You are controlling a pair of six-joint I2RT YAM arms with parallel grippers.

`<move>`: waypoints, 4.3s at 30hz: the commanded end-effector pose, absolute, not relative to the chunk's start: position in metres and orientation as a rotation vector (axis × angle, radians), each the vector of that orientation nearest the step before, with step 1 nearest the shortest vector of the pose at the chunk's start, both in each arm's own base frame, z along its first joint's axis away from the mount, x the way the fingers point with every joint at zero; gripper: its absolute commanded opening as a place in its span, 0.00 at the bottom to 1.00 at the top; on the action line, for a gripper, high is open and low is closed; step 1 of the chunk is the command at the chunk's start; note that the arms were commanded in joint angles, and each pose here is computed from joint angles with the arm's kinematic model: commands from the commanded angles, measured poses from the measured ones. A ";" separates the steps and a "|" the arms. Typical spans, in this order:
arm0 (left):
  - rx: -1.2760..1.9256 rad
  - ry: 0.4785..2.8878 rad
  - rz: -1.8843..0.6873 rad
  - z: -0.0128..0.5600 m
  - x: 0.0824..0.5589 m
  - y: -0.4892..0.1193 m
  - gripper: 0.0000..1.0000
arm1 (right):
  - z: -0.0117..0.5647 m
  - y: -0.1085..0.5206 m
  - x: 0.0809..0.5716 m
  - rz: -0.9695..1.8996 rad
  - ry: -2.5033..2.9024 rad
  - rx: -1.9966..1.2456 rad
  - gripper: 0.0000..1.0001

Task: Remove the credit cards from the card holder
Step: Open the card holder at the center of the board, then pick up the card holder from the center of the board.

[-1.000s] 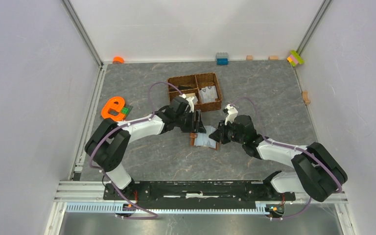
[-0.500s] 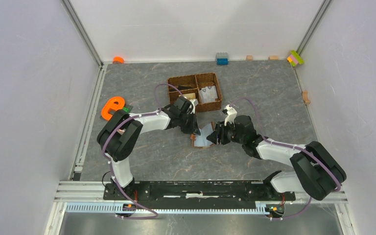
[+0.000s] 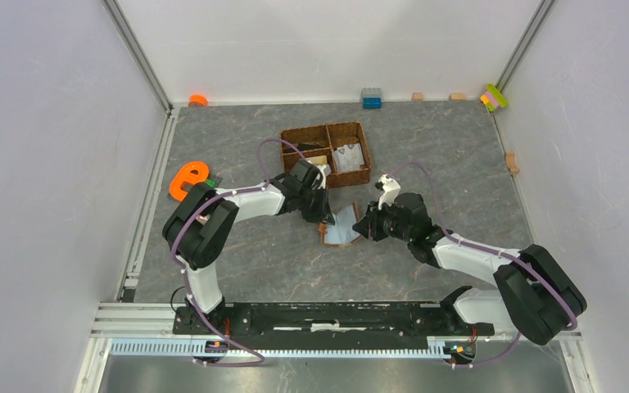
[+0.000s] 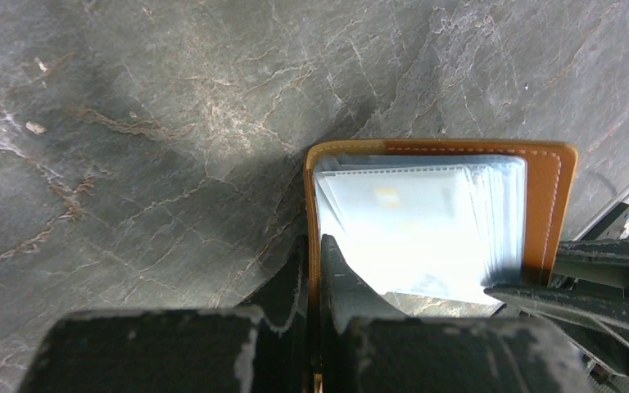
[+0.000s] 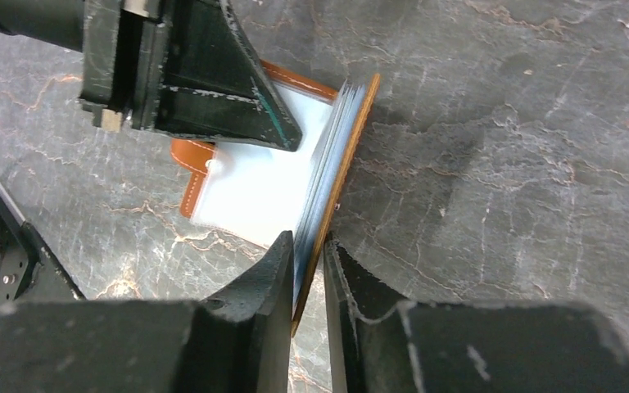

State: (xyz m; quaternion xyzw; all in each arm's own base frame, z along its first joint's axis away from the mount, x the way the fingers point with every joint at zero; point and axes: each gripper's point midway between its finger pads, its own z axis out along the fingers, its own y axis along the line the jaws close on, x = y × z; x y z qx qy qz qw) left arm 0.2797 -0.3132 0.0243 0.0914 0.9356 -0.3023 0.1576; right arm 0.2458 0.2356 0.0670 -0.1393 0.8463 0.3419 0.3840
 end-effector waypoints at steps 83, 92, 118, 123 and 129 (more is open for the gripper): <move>0.262 2.276 -1.399 0.114 0.266 -0.344 1.00 | 0.095 0.241 0.246 0.871 1.964 -0.366 0.00; 0.336 2.263 -1.373 0.117 0.258 -0.353 1.00 | 0.097 0.238 0.249 0.848 1.954 -0.359 0.00; 0.301 2.134 -1.577 0.138 0.260 -0.353 0.60 | 0.147 0.249 0.221 1.095 1.698 -0.381 0.00; 0.304 2.121 -1.572 0.140 0.260 -0.352 0.23 | 0.148 0.250 0.220 1.100 1.693 -0.392 0.08; 0.307 2.111 -1.562 0.143 0.260 -0.350 0.11 | 0.148 0.248 0.220 1.094 1.692 -0.386 0.25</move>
